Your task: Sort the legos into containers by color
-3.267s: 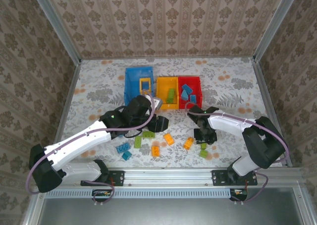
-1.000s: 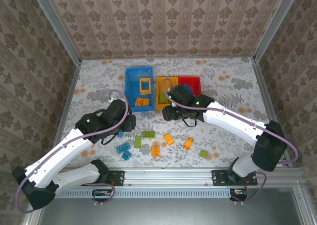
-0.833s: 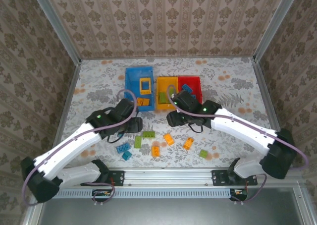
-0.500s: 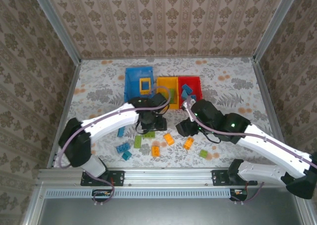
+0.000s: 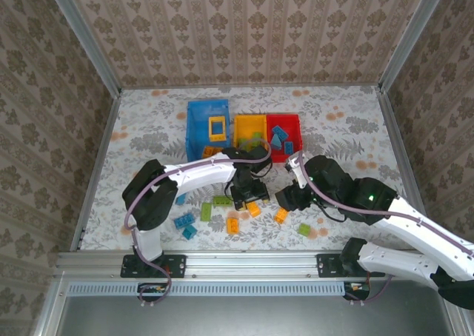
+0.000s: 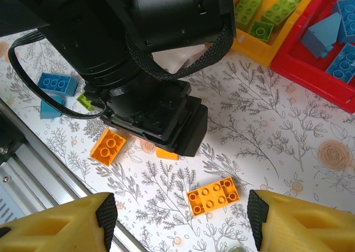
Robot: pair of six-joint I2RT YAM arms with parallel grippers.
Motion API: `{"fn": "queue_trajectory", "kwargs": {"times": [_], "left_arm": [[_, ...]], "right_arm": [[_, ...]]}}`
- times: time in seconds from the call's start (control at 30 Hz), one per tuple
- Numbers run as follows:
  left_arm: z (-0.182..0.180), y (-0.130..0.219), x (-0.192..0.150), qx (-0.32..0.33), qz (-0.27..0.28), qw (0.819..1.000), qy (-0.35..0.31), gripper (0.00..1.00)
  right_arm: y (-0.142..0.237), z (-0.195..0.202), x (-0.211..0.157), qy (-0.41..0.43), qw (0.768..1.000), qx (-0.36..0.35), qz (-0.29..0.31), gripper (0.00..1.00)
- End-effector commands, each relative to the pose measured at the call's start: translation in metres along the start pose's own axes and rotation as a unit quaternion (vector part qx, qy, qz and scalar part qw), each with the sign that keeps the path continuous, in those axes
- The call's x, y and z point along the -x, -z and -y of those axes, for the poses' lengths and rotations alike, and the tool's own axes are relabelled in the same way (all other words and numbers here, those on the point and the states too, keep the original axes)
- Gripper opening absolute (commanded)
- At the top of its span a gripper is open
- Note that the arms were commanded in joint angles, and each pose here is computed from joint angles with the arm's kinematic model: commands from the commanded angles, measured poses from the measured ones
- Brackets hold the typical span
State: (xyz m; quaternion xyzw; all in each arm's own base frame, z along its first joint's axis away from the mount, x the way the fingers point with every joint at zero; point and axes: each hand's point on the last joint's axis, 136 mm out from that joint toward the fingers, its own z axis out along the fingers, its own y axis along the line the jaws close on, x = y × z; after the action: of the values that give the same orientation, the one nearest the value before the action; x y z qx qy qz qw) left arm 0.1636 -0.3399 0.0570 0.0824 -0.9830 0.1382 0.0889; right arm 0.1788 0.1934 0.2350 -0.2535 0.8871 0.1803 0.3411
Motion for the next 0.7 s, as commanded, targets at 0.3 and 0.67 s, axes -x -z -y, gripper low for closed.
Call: {"fn": "queue_trajectory", "kwargs": {"times": [0.3, 0.67], "left_arm": [[-0.021, -0.023, 0.0, 0.039, 0.004, 0.998, 0.058, 0.62], [-0.019, -0.039, 0.014, 0.053, 0.012, 0.997, 0.051, 0.42]], "right_arm": [[-0.004, 0.001, -0.007, -0.011, 1.0, -0.003, -0.005, 0.67], [-0.005, 0.001, -0.011, -0.015, 1.0, -0.001, -0.009, 0.66]]}}
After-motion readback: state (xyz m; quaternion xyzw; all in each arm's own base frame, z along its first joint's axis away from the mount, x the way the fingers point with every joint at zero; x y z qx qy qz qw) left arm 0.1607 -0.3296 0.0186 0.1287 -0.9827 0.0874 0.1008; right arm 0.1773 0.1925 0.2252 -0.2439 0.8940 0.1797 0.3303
